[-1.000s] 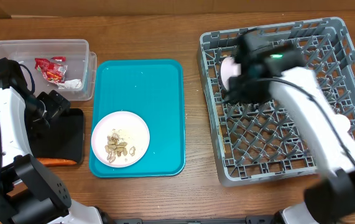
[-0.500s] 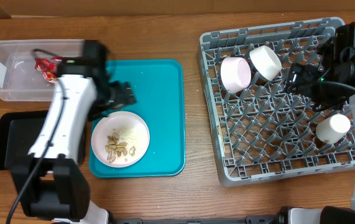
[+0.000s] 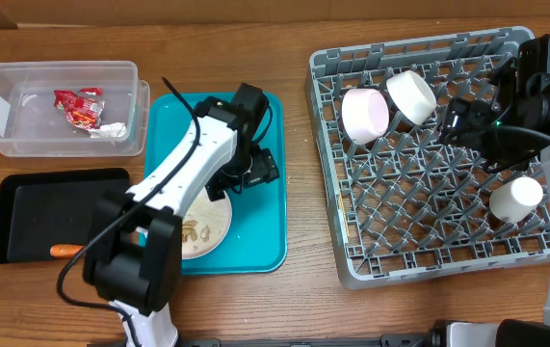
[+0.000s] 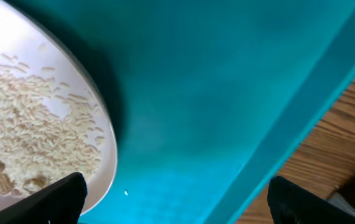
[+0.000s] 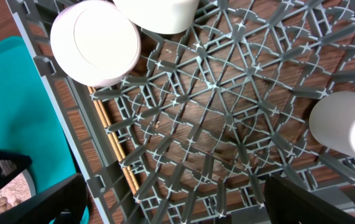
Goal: Sort waste into correct bins and load items into the dishwasher
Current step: 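Grasp the rim of the white plate with the left gripper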
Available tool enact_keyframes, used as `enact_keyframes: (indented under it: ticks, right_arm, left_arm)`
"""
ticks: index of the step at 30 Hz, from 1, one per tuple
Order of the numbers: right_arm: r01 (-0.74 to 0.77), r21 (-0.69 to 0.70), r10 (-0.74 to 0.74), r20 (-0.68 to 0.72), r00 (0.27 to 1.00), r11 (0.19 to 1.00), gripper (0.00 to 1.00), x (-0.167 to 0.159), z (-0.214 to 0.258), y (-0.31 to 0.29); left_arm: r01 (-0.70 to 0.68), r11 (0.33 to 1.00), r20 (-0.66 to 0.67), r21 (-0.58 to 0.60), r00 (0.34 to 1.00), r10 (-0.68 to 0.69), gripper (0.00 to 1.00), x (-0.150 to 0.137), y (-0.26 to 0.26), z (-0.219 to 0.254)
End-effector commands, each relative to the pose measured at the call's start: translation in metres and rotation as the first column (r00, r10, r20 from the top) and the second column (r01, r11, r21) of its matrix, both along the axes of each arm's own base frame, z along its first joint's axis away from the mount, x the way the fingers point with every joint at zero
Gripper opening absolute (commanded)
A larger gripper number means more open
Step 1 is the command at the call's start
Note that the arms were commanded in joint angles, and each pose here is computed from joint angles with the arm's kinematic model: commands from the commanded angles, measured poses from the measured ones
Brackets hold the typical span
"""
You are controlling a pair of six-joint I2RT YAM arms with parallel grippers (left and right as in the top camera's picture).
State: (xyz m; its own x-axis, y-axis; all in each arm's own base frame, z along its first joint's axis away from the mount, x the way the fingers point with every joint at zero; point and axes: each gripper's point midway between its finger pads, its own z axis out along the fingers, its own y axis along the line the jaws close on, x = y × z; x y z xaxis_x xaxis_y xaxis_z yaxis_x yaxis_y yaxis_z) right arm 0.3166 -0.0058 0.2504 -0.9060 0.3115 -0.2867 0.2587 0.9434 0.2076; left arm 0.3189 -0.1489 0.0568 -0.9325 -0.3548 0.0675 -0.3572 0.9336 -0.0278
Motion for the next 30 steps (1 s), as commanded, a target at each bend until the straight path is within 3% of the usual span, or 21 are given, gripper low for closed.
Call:
enact_keyframes:
  ticks: [1,8,14,20,27,30]
  right_arm:
    - [-0.01,0.003,0.01,0.007,1.0,1.0,0.93,0.001,0.001,0.001]
    - [-0.01,0.003,0.01,0.006,1.0,1.0,0.93,0.001,0.001,0.001]
    - [-0.01,0.003,0.01,0.005,1.0,1.0,0.93,0.0,0.001,0.001]
    - [-0.01,0.003,0.01,0.003,1.0,1.0,0.93,0.0,0.001,0.001]
    - [-0.01,0.003,0.01,0.002,1.0,1.0,0.93,0.0,0.001,0.001]
    - [-0.01,0.003,0.01,0.003,1.0,1.0,0.93,0.0,0.001,0.001]
  left_arm:
    - [-0.02,0.999,-0.028,0.029,0.999,0.021,0.95,0.002,0.002,-0.013]
    - [-0.016,0.999,-0.078,0.052,0.997,0.02,0.94,-0.001,0.002,-0.038]
    - [0.019,0.999,-0.045,0.034,0.999,-0.018,0.94,0.007,-0.001,-0.045]
    - [0.026,0.998,-0.081,0.053,0.997,-0.022,0.93,-0.007,0.006,-0.058]
    - [0.057,0.995,-0.085,0.085,0.995,-0.049,0.87,-0.014,0.015,-0.07]
    - [0.103,0.992,-0.087,0.078,0.992,-0.096,0.76,-0.014,0.015,-0.07]
